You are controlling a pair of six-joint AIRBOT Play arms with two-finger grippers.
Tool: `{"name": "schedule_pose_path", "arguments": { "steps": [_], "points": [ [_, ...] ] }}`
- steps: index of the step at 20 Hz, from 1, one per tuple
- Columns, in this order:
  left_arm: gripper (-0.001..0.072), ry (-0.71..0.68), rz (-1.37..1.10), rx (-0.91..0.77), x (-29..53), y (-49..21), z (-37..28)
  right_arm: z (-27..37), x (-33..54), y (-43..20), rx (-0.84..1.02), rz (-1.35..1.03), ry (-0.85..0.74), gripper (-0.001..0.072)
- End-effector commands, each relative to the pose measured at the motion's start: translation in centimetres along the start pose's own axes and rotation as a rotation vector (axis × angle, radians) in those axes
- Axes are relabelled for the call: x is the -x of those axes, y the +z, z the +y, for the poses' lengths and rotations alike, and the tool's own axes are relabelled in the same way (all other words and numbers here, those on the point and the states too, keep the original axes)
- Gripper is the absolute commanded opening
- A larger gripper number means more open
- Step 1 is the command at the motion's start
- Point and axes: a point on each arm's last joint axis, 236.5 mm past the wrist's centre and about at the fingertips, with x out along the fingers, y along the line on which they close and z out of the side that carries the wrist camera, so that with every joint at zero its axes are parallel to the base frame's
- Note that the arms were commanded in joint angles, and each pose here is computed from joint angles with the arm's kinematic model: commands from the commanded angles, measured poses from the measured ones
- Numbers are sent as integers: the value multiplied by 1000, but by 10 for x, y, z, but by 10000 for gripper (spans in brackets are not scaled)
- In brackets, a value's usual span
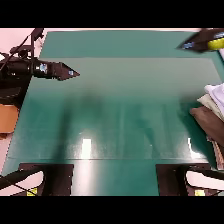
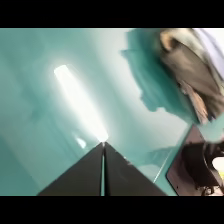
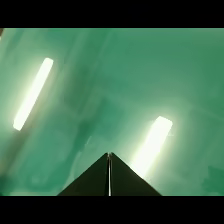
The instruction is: Fold the shirts.
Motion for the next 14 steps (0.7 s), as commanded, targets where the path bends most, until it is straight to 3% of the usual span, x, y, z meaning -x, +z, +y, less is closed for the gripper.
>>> {"name": "schedule_pose_path", "arguments": {
  "steps": [1,7,14],
  "points": [
    [25,-55,-32,-118,10,6,-31,85,-83,-54,206,139,153,22],
    [26,-98,-71,-117,14,14,-47,88,-85,-65,74,148,314,24],
    [26,-114,-52,-113,14,9,-50,74,-71,-59,43,132,310,24]
  ]
}}
